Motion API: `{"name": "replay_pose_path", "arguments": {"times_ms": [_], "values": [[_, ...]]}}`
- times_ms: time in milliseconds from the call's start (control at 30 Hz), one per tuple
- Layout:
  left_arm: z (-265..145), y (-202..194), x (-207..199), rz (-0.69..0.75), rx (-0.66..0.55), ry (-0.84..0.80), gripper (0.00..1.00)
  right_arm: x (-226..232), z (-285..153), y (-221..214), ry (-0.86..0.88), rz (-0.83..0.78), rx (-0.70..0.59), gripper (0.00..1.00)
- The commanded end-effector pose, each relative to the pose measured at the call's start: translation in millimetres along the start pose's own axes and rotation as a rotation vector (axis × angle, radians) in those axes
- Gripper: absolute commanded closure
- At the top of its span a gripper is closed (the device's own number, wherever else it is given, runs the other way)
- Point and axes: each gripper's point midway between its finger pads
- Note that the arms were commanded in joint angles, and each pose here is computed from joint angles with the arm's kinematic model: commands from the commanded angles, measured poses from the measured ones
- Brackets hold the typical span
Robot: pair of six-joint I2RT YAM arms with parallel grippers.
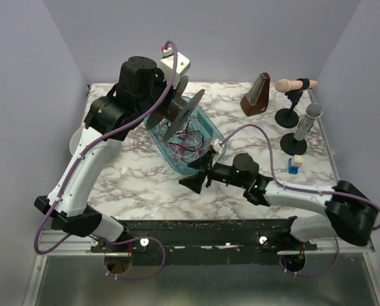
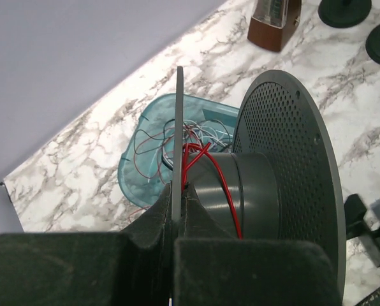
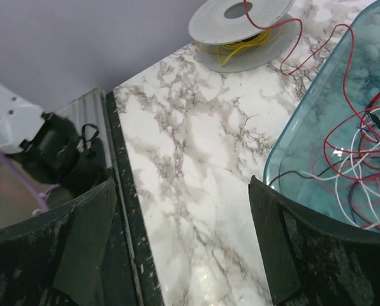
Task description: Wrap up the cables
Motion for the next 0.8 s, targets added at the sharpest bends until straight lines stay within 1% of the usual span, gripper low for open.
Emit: {"name": "replay_pose_path", "arguments": {"times_ms": [0, 100, 133, 233, 300, 333, 467, 567, 667, 767], "values": [[-22.2, 30.9, 32.5, -0.006, -0.097, 0.116, 1.0, -3.7, 46.4, 49.9, 0.042, -0.067, -0.237, 0.07], [-31.2, 34.4, 40.4, -0.01, -0.113, 0.142, 1.0, -17.0, 81.7, 59.0, 0.038, -0.078, -0.297, 0.06], [-34.1, 35.4, 42.8, -0.016, -0.119, 0.148, 1.0, -17.9, 91.8, 69.5, 0.041, -0.085, -0.337, 0.05], [-37.5, 39.7, 49.8, -0.025, -0.131, 0.165, 1.0, -27.2, 117.6, 79.6, 0.057, -0.077, -0.43, 0.05], [-39.8, 44.9, 53.3, -0.028, -0.144, 0.174, 1.0, -29.7, 130.7, 90.0, 0.077, -0.062, -0.509, 0.0], [-41.8, 49.0, 54.7, -0.03, -0.156, 0.176, 1.0, -34.3, 139.8, 92.9, 0.069, -0.049, -0.525, 0.0], [-48.5, 58.7, 60.3, -0.039, -0.185, 0.185, 1.0, -51.1, 170.3, 102.7, 0.023, -0.034, -0.552, 0.0], [-53.1, 63.1, 63.8, -0.05, -0.201, 0.192, 1.0, -50.6, 188.6, 106.9, 0.049, -0.037, -0.558, 0.0], [-53.0, 64.3, 64.6, -0.059, -0.205, 0.187, 1.0, -47.5, 202.8, 108.0, 0.1, -0.007, -0.565, 0.0], [-54.1, 66.0, 65.1, -0.071, -0.213, 0.18, 1.0, -55.4, 212.7, 107.3, 0.084, 0.034, -0.575, 0.03]]}}
Point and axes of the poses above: each gripper's point midway between its finger pads, its own z axis out along the fingers, its own x axis along the line the jaws close on, y = z × x, and after that the axes turned 6 degrees about z, right-handed
